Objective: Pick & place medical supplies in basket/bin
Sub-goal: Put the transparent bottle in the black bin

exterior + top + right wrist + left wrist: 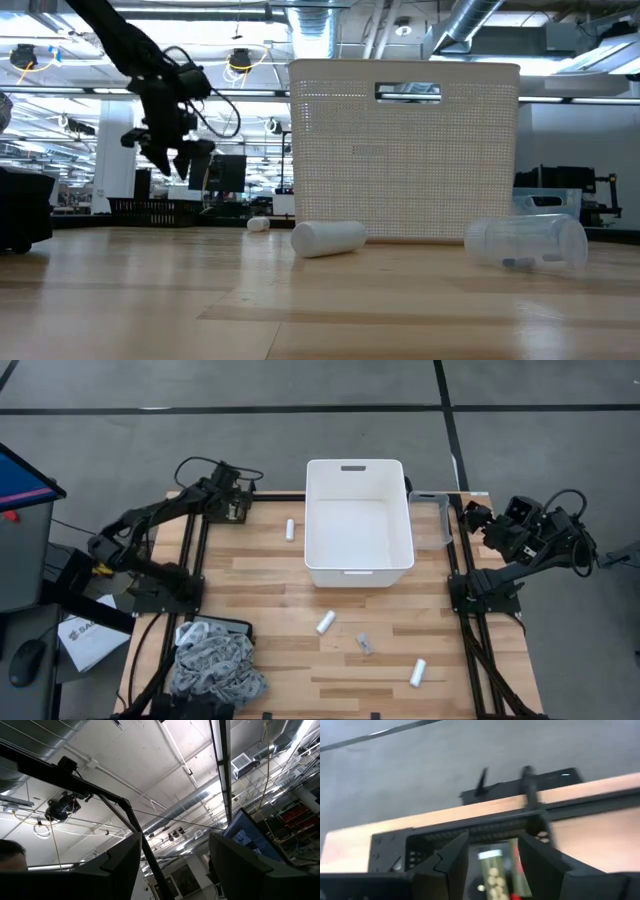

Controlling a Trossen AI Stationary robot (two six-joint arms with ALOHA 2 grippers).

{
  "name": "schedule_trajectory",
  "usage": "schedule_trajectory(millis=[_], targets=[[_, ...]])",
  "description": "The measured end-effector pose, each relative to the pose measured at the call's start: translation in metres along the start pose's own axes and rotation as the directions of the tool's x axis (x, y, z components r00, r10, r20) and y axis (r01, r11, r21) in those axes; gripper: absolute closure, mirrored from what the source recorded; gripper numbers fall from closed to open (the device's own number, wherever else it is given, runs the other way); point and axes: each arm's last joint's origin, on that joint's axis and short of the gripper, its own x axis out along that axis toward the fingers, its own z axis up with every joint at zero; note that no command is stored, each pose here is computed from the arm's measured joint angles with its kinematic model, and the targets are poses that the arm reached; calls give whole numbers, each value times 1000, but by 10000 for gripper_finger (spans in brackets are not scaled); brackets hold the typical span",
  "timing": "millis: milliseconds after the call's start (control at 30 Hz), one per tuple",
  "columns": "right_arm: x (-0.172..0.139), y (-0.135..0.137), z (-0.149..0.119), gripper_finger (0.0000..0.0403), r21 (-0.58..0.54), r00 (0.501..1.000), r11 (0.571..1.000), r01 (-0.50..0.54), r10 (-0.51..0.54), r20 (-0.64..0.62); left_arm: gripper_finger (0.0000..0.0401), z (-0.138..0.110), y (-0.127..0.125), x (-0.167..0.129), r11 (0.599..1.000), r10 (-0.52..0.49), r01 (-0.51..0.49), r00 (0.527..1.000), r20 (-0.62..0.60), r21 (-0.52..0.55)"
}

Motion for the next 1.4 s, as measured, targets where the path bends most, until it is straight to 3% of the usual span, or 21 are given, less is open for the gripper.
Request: schedule_trajectory(millis=[133,267,333,433,533,700,800,1033,1167,1300,1400], targets=[[0,0,0,175,0,1000,1000,0,0,0,244,2,5,-21,989,-149,149,989,5,16],[0,0,-1,175,0,1000,1000,3,-3,-5,249,0,7,-49,922,-384,384,923,-13,57],[0,-2,-4,175,7,999,999,32,-31,-33,250,-1,6,-65,855,-511,510,859,-11,98],[-2,-9,-14,175,65,984,989,132,-123,-127,251,-2,1,-94,712,-695,685,718,21,156],[-4,-18,-28,175,182,942,946,268,-218,-255,249,-1,-2,-126,593,-805,775,583,115,221],[-2,-30,-57,175,327,836,820,470,-294,-464,242,3,0,-172,472,-873,823,386,300,315],[-1,-32,-77,175,382,757,735,560,-266,-597,237,3,2,-189,440,-876,829,310,370,346],[4,-31,-139,175,335,498,561,757,-164,-852,233,1,-1,-205,401,-881,831,235,411,384],[8,-29,-173,175,256,355,437,862,-162,-921,233,1,-4,-209,380,-886,834,203,417,400],[12,-31,-210,175,138,197,304,943,-171,-965,233,3,-5,-216,350,-883,834,143,447,426],[19,-34,-235,175,68,119,264,962,-182,-976,230,4,-5,-220,326,-883,834,100,459,445]])
